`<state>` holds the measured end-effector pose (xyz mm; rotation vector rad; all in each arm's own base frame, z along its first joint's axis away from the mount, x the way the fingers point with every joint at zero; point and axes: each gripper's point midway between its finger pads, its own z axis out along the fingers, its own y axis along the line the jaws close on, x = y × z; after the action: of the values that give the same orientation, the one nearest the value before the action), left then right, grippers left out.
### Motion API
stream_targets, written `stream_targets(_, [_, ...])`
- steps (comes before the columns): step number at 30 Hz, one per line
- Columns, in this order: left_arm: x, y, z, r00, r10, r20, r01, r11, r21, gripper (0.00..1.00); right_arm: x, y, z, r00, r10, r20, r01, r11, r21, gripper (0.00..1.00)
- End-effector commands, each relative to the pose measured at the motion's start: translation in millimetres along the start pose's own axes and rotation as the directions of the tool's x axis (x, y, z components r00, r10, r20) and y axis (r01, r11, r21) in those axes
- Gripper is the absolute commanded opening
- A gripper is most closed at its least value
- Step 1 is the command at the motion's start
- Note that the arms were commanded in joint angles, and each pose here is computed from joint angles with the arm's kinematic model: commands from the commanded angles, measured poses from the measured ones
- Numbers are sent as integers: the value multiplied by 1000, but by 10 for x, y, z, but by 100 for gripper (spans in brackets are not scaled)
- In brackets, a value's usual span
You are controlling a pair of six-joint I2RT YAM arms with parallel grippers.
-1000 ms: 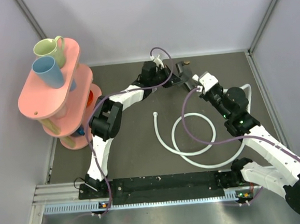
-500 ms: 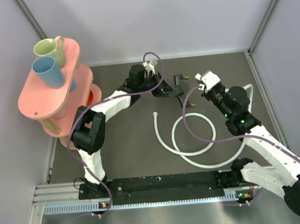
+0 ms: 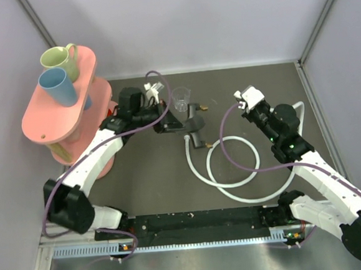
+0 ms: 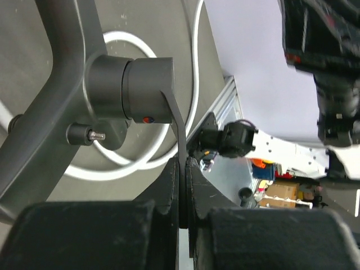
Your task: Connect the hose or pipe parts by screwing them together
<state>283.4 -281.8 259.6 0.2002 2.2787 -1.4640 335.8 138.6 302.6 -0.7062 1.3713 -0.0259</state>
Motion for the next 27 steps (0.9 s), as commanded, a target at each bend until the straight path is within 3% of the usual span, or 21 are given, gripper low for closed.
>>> stream_targets(1, [277,-144,-526,992,124,-6,-124,991,59,0,-151,-117,-15,998,42,36,-43,999,32,0])
stream_targets(4, [476,-4,-675,994,113,-14,-112,992,54,0,-161,-103,-7,998,53,41,-54,998,25,0])
stream_targets(10, [849,410,-785,990,18,-140,-18,1000,2,0,-187,-70,-15,996,68,54,-68,998,8,0])
stream_targets(17, [790,900,-821,987,-68,-149,37,979,-199,0,-147,-21,-25,996,74,51,-74,997,-7,0])
stream_targets(19, [759,986,-839,986,-77,-146,39,968,-248,6,-141,-18,-19,996,73,48,-73,997,-8,0])
stream_targets(27, [556,1349,-955,989,-80,-124,12,881,-472,49,-124,-22,-18,996,88,26,-88,996,-8,0])
